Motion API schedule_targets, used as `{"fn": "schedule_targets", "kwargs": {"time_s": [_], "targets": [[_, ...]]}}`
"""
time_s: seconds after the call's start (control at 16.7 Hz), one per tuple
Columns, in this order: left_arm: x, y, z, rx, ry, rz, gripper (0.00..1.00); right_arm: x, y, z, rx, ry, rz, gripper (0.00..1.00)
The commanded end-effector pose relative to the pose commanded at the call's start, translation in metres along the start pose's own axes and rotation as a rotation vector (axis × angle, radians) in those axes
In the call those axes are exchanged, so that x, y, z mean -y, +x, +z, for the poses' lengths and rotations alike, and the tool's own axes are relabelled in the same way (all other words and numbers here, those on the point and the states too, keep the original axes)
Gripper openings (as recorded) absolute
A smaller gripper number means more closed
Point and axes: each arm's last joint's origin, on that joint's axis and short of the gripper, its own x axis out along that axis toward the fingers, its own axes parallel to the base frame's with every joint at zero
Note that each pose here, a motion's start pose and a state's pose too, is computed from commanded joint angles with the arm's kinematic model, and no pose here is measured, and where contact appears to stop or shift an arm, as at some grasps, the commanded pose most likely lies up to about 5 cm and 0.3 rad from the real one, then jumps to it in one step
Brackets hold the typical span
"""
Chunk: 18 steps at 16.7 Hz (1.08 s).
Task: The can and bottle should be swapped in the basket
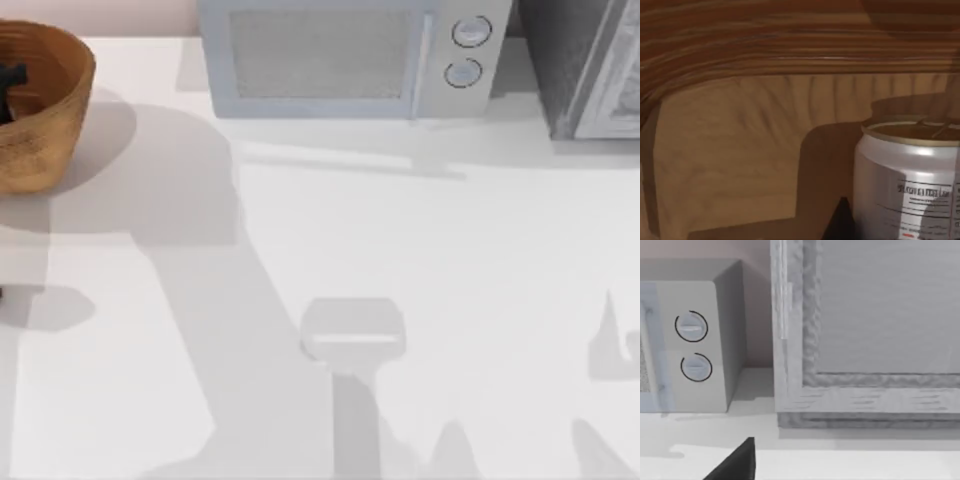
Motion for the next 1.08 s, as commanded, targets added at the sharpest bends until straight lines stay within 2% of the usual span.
{"fn": "schedule_targets", "kwargs": {"time_s": [0.24, 0.48, 0.6, 0.78, 0.9, 1.08], "targets": [[0.013, -0.042, -0.012, 0.098, -0.011, 0.051, 0.00, 0.000, 0.000, 0.000, 0.000, 0.000, 0.000, 1.00], [0.048, -0.114, -0.049, 0.300, 0.021, 0.124, 0.00, 0.000, 0.000, 0.000, 0.000, 0.000, 0.000, 1.00], [0.070, -0.149, -0.082, 0.424, 0.047, 0.159, 0.00, 0.000, 0.000, 0.000, 0.000, 0.000, 0.000, 1.00], [0.101, -0.184, -0.148, 0.619, 0.091, 0.201, 0.00, 0.000, 0.000, 0.000, 0.000, 0.000, 0.000, 1.00], [0.117, -0.192, -0.198, 0.747, 0.122, 0.218, 0.00, 0.000, 0.000, 0.000, 0.000, 0.000, 0.000, 1.00], [0.129, -0.182, -0.270, 0.927, 0.164, 0.227, 0.00, 0.000, 0.000, 0.000, 0.000, 0.000, 0.000, 1.00]]}}
